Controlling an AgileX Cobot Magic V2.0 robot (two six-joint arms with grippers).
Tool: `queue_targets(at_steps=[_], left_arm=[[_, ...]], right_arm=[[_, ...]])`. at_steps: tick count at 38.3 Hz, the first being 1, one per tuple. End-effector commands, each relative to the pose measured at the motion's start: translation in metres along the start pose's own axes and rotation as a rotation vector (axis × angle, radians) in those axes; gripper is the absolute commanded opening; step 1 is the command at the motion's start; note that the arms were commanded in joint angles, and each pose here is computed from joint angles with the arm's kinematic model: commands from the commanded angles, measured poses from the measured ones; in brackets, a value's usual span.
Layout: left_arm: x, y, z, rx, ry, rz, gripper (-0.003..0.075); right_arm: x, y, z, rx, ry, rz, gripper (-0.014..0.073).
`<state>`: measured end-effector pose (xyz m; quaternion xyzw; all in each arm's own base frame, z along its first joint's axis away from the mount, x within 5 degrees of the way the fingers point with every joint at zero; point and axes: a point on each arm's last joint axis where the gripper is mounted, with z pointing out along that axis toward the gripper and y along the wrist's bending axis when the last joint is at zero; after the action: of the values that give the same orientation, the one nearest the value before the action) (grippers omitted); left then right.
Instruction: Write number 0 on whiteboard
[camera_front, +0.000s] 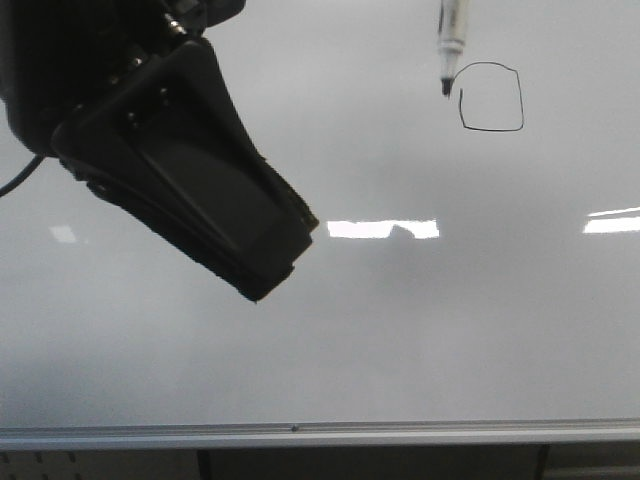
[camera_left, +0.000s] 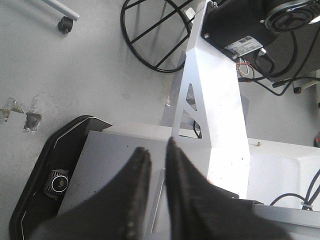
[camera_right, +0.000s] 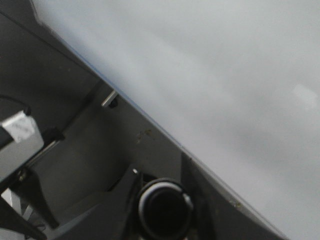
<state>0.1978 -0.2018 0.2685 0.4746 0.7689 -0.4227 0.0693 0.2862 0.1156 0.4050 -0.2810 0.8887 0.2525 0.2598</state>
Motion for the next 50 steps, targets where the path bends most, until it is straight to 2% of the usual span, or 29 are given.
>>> queue_targets(at_steps=[1, 4, 8, 17, 29, 31, 34, 39, 46, 47, 50], left_arm=[[-0.011, -0.017, -0.011, 0.048, -0.068, 0.037, 0.0356], [-0.011, -0.017, -0.011, 0.042, -0.075, 0.041, 0.0548], [-0.015, -0.019, -0.011, 0.068, -0.121, 0.076, 0.0685], [-0.027, -0.032, -0.015, 0.186, -0.275, 0.187, 0.0692], [-0.028, -0.032, -0.015, 0.189, -0.281, 0.184, 0.0688], [-0.028, -0.032, -0.015, 0.189, -0.281, 0.184, 0.0666], [-0.028, -0.032, -0.015, 0.191, -0.28, 0.185, 0.0578], [-0.028, -0.032, -0.015, 0.191, -0.28, 0.185, 0.0357], [-0.026, -0.032, -0.015, 0.189, -0.263, 0.191, 0.0008], [-0.026, -0.032, -0.015, 0.186, -0.259, 0.196, -0.0018], [-0.026, -0.031, -0.015, 0.183, -0.253, 0.198, -0.002]], right_arm=[[0.027, 0.019, -0.011, -0.074, 0.013, -0.007, -0.0059], [0.048, 0.021, -0.003, -0.105, 0.021, 0.016, -0.0059], [0.066, 0.026, 0.011, -0.212, 0.022, 0.037, -0.0059], [0.077, 0.034, 0.029, -0.423, -0.057, 0.064, -0.0059], [0.07, 0.041, 0.025, -0.515, -0.136, 0.059, -0.0059], [0.07, 0.041, 0.025, -0.519, -0.14, 0.06, -0.0059], [0.07, 0.041, 0.024, -0.521, -0.142, 0.06, -0.0059], [0.07, 0.041, 0.024, -0.522, -0.143, 0.061, -0.0059], [0.069, 0.041, 0.025, -0.515, -0.149, 0.061, -0.0059], [0.069, 0.041, 0.025, -0.512, -0.152, 0.061, -0.0059], [0.068, 0.04, 0.025, -0.505, -0.158, 0.063, -0.0055]])
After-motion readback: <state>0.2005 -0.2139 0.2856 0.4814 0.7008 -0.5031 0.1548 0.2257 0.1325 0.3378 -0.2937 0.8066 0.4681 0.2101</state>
